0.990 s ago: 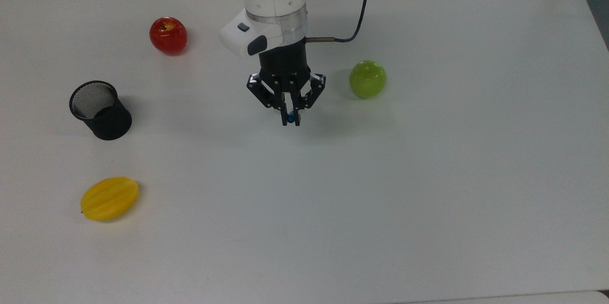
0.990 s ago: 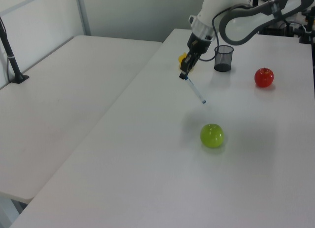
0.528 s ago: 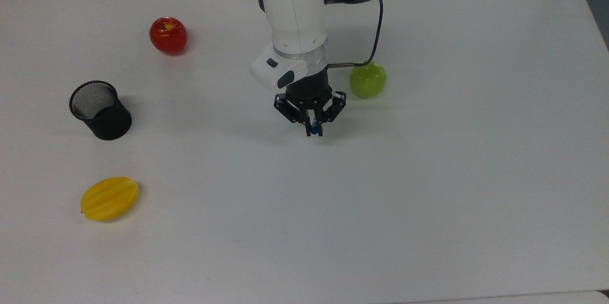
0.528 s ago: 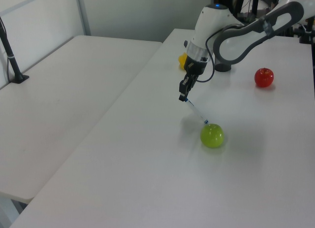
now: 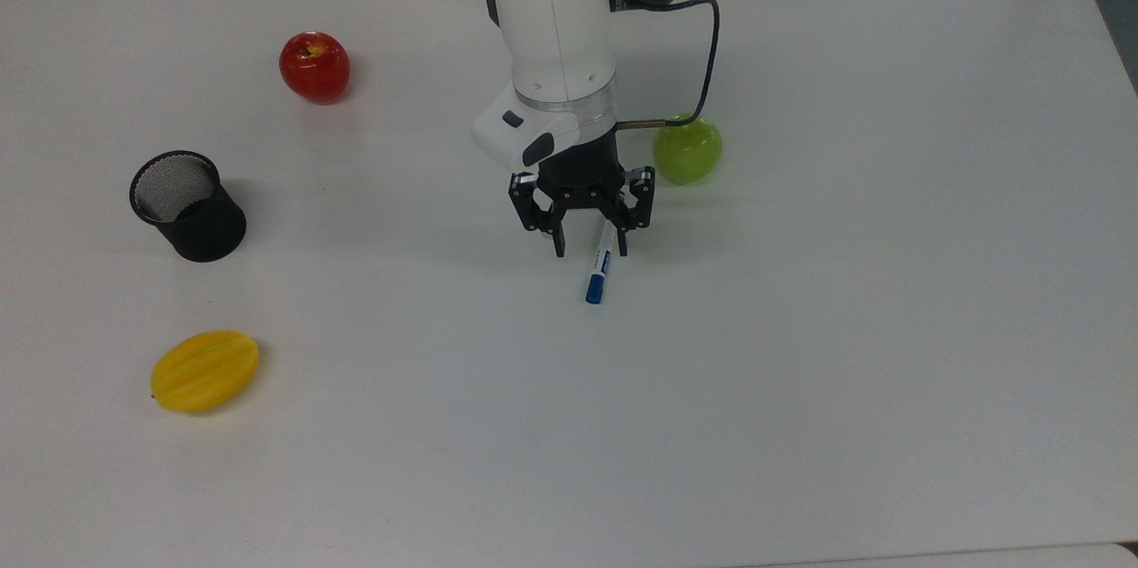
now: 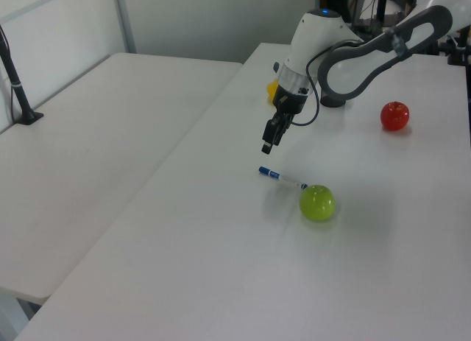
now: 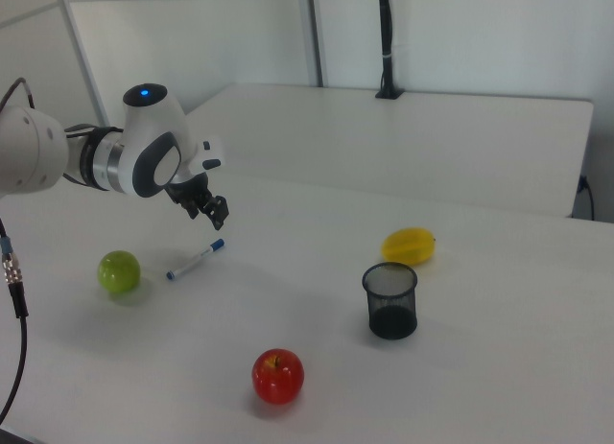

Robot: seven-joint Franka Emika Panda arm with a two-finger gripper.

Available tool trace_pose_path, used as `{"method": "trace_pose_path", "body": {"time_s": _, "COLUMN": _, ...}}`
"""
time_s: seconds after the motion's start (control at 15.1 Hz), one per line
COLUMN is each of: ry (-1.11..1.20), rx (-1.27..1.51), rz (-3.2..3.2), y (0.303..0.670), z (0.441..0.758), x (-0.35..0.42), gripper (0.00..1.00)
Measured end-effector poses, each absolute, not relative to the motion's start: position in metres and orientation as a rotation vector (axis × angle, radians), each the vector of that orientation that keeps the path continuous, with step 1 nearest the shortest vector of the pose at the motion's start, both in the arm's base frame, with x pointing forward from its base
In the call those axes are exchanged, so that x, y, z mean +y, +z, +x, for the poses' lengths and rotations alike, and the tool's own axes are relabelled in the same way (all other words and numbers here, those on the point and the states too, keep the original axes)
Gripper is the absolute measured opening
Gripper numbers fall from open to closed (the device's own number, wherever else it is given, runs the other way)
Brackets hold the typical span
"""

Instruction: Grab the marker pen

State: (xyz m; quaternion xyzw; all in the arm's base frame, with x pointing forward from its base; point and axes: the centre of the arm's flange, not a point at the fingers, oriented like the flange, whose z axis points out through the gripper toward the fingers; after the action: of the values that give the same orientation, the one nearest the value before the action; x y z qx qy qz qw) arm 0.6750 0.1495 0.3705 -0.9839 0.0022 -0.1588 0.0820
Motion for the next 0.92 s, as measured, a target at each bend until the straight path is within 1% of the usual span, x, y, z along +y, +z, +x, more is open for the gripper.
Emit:
{"method": "trace_pose_path", "body": {"time_s": 0.2, "ry": -0.509, "rx": -0.004, "rz": -2.929, "y": 0.385, "z": 0.676, "x": 0.154, "gripper": 0.96}}
{"method": "trace_pose_path", "body": {"time_s": 0.26, "ry": -0.524, "rx": -0.005, "rz": -2.925, "y": 0.394, "z": 0.676, "x": 0.154, "gripper": 1.0}}
{"method": "trace_pose_path", "body": {"time_s": 0.53, "ry": -0.476, "rx": -0.02, "rz": -2.948, "y": 0.438, "z": 0.663, "x": 0.153, "gripper": 1.0}}
{"method": "trace_pose_path", "body": {"time_s": 0.73, "ry": -0.342, "rx": -0.04, "rz": -3.0, "y": 0.49, "z": 0.632, "x": 0.148, "gripper": 1.0}}
{"method": "trace_pose_path", "body": {"time_s": 0.86, "ry": -0.234, "rx": -0.042, "rz": -3.034, "y": 0.517, "z": 0.61, "x": 0.142, "gripper": 1.0}}
{"method": "trace_pose_path", "body": {"time_s": 0.92, "ry": -0.163, "rx": -0.033, "rz": -3.058, "y": 0.542, "z": 0.591, "x": 0.133, "gripper": 1.0}}
